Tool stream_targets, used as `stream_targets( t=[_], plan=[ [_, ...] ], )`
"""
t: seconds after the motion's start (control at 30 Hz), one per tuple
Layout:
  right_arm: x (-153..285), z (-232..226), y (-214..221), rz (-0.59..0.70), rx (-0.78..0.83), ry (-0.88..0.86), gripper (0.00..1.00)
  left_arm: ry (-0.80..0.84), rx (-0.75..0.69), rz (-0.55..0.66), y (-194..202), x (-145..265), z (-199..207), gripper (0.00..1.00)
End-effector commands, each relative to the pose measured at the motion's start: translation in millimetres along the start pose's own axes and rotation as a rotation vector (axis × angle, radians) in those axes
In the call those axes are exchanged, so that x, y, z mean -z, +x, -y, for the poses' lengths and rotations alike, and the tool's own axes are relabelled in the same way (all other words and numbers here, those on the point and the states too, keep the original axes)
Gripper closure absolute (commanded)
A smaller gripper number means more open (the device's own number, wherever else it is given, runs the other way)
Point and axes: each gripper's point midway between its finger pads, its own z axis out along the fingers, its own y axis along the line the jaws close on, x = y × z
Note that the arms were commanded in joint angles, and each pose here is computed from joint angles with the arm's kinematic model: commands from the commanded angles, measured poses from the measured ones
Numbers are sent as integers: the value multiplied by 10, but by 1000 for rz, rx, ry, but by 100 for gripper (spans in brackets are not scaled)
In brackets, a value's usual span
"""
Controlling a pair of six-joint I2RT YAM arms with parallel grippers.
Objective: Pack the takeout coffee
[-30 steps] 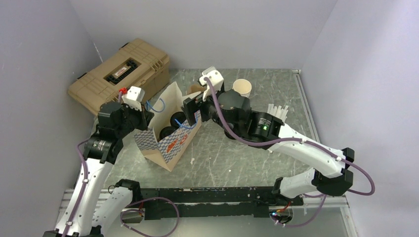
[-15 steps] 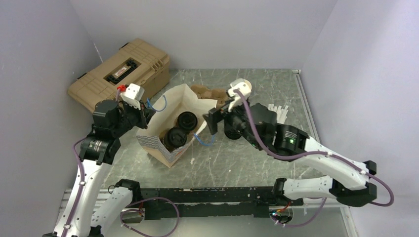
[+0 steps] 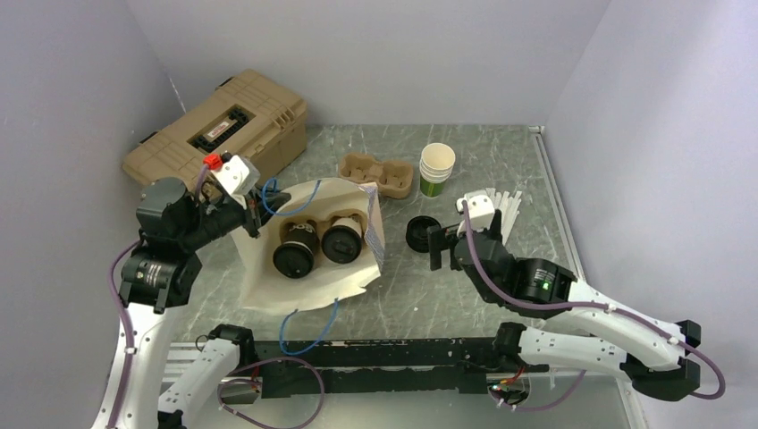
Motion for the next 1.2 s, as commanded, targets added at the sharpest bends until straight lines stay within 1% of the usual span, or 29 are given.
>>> stream_targets(
  t=[0.0,0.13,0.3,0.4,0.6,0.73,0.93,1.07,1.17],
  plan=[
    [2,250,448,-84,-113,120,0,104,-147,80,-242,136,245,100],
    [3,271,674,-125,-187,124,0,66,-142,75,-227,158,199,100],
    [-87,399,766,-171,-187,182,1,45,-49,42,-156,89,135,100],
    [-207,465,736,-207,-183,210,2,48,4,33,-83,56,138,100],
    [-287,505,539,-161,-214,185,2,54,29,39,71,87,204,100],
    [-391,631,548,-198,-203,229,3,55,55,21,198,86,222,100],
    [-531,726,564,-224,-236,239,6,36,89,-1,399,55,192,100],
    [-585,814,591,-246,-254,247,8,1,177,-27,477,-10,119,100],
    [-621,934,600,-261,-270,273,13,-40,264,-115,590,-114,-12,100]
  ],
)
